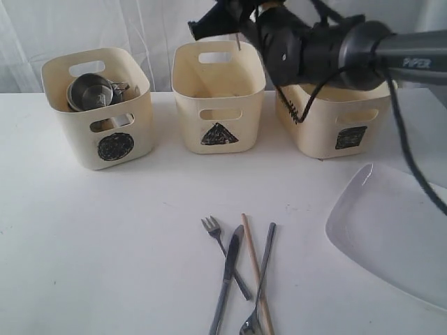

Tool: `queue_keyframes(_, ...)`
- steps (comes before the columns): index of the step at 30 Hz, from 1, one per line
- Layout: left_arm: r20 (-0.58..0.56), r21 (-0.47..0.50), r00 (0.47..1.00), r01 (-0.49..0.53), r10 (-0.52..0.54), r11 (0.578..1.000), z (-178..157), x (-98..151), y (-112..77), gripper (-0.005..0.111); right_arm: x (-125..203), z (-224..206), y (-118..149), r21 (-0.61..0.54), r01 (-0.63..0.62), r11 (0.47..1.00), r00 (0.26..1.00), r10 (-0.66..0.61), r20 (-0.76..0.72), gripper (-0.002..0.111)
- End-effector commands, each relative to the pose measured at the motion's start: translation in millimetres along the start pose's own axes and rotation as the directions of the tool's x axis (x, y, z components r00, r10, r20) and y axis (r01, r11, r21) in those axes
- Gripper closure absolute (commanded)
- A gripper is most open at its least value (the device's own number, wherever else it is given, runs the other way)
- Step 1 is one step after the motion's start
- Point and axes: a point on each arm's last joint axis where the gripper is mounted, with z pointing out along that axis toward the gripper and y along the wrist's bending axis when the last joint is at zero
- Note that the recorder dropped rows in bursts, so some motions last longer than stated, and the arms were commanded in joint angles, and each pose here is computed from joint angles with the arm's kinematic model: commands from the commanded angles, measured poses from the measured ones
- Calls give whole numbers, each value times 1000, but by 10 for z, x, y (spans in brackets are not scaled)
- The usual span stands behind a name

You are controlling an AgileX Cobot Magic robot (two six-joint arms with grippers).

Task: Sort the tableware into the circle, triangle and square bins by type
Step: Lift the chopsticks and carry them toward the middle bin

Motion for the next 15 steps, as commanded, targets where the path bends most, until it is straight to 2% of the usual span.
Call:
queue_keyframes(1, -34, 7, 999, 5, -4, 1000, 13, 55, -5, 107, 486, 136, 114, 27, 5, 1000, 1000, -5, -10, 100)
queue_keyframes(5, -34, 7, 999, 5, -4, 1000, 13, 55, -5, 107, 583, 158, 143, 32, -83, 996, 996, 83, -12, 72)
queue_keyframes(8, -34, 7, 999, 5, -4, 1000, 13, 55, -5, 107, 484, 142, 106, 37, -93, 995, 996, 93, -2, 70)
queue_keyframes(11, -34, 7, 999, 5, -4, 1000, 13, 55, -5, 107, 202, 66, 34, -2, -103, 995, 993, 103, -49, 70)
queue_keyframes(15, -34, 7, 999, 5, -4, 1000, 13, 55, -5, 107, -145, -187, -35, -141, -139, 980, 949, 91, -301, 74)
